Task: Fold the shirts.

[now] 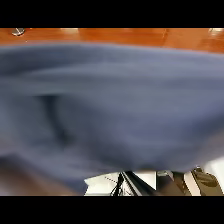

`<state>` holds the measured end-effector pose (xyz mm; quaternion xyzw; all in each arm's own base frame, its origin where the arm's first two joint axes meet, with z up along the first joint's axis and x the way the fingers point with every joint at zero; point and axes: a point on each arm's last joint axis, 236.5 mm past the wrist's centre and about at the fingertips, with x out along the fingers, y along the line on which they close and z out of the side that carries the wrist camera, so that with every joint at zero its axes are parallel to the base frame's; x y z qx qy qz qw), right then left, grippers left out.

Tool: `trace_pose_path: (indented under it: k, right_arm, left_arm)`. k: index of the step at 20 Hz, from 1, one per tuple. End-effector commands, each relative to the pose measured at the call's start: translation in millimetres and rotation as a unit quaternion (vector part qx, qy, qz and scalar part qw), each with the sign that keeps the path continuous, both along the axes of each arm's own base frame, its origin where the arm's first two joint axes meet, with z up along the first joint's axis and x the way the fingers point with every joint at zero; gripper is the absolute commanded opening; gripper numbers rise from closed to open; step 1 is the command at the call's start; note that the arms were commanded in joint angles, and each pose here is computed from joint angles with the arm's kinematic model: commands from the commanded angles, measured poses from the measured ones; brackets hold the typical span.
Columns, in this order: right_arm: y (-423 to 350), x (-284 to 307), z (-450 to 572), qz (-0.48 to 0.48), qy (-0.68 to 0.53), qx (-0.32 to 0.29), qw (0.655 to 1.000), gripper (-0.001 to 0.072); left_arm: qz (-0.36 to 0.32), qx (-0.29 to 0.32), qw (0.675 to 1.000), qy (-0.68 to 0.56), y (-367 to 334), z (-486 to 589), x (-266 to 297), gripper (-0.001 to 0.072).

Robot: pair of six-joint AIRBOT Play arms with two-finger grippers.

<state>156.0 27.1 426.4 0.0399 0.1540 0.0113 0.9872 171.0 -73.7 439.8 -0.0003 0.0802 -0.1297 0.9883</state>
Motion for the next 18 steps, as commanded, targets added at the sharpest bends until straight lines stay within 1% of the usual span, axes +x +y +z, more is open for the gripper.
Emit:
trace_pose_path:
  k: [1,3,6,9,12,15,18]
  right_arm:
    - [3,56,-88,0.037,0.114,0.047,0.992,0.0019]
    - [-1,103,-150,0.043,0.159,0.092,0.982,0.0019]
    - [-4,176,-222,0.052,0.195,0.159,0.966,0.0019]
    - [3,252,-265,0.070,0.209,0.216,0.951,0.0019]
    - [12,326,-301,0.069,0.223,0.257,0.938,0.0019]
    - [27,382,-331,0.081,0.242,0.298,0.920,0.0020]
    - [27,421,-348,0.063,0.241,0.395,0.884,0.0020]
  left_arm:
    - [-0.058,-0.057,0.988,0.132,-11,-100,63,0.0020]
    - [-0.058,-0.106,0.976,0.182,-5,-157,108,0.0020]
    - [-0.028,-0.146,0.962,0.229,11,-221,173,0.0019]
    - [-0.013,-0.165,0.953,0.253,16,-259,233,0.0020]
    - [0.006,-0.176,0.948,0.265,21,-291,287,0.0020]
    - [0.002,-0.203,0.930,0.306,10,-331,318,0.0021]
    - [0.000,-0.246,0.907,0.341,1,-365,331,0.0021]
